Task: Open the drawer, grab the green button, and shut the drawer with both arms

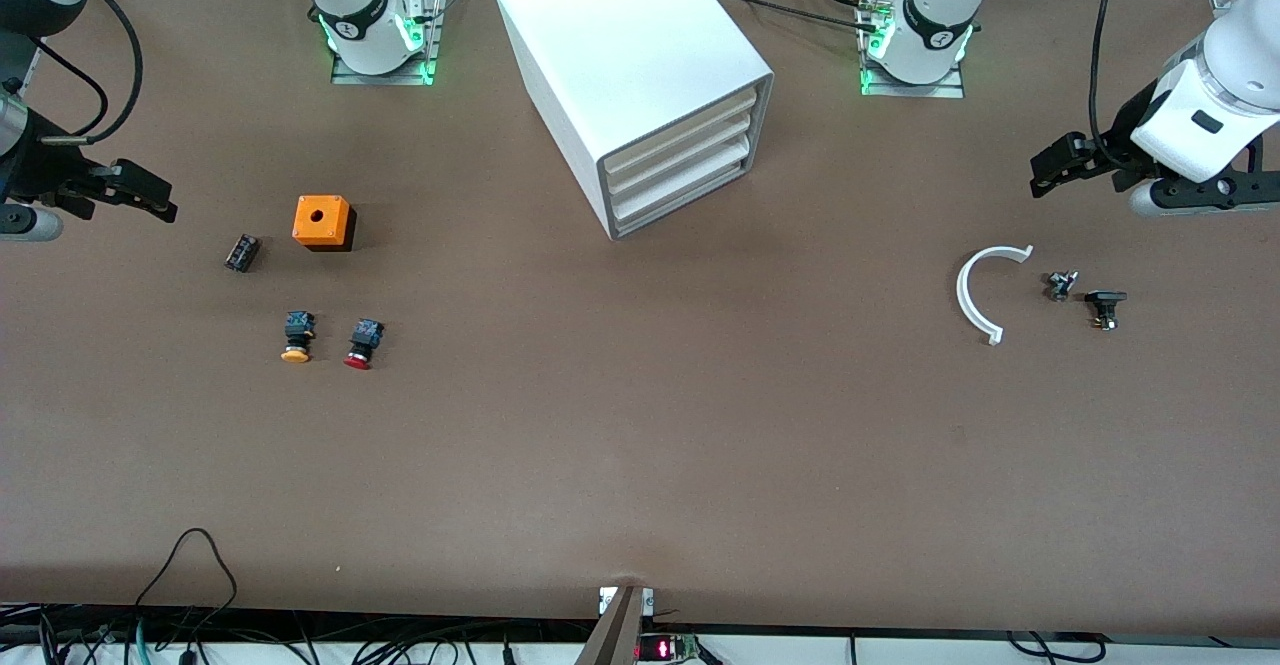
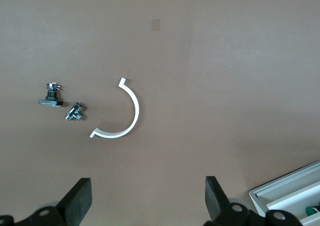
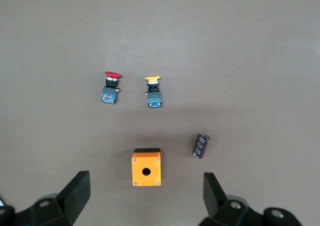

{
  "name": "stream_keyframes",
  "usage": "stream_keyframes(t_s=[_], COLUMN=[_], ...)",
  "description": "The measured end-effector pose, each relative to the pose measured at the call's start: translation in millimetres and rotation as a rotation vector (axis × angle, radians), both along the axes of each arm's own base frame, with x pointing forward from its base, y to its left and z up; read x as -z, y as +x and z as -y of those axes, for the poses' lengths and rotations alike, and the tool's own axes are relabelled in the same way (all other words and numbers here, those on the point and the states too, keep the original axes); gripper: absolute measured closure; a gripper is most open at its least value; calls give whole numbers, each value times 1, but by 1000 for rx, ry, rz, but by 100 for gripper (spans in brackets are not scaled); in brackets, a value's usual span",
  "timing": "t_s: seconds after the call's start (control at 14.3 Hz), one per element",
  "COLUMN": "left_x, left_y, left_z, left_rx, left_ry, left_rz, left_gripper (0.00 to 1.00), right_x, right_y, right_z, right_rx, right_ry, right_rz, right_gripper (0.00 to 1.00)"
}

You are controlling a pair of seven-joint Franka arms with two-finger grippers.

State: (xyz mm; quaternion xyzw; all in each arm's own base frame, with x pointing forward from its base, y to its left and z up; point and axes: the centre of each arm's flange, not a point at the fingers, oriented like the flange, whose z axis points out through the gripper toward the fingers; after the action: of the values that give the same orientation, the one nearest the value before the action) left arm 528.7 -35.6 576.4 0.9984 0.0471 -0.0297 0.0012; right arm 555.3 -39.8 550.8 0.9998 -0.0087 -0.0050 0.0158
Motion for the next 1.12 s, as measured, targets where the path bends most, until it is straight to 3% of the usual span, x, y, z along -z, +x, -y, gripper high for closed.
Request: stream_keyframes(t_s=[0.63,1.12], left_x=[2,25], left_y=[1,11], left_z=[-1,7], left_rx=[8,31], left_ry=[-1,-6], left_rz=[-3,-42], left_gripper=[0,0], right_x=[0,2], right_y=[0,0], right_z=[-1,-1], right_rx=[-7,-6], right_ry=[0,1], right_rz=[0,-2], right_gripper=[0,0])
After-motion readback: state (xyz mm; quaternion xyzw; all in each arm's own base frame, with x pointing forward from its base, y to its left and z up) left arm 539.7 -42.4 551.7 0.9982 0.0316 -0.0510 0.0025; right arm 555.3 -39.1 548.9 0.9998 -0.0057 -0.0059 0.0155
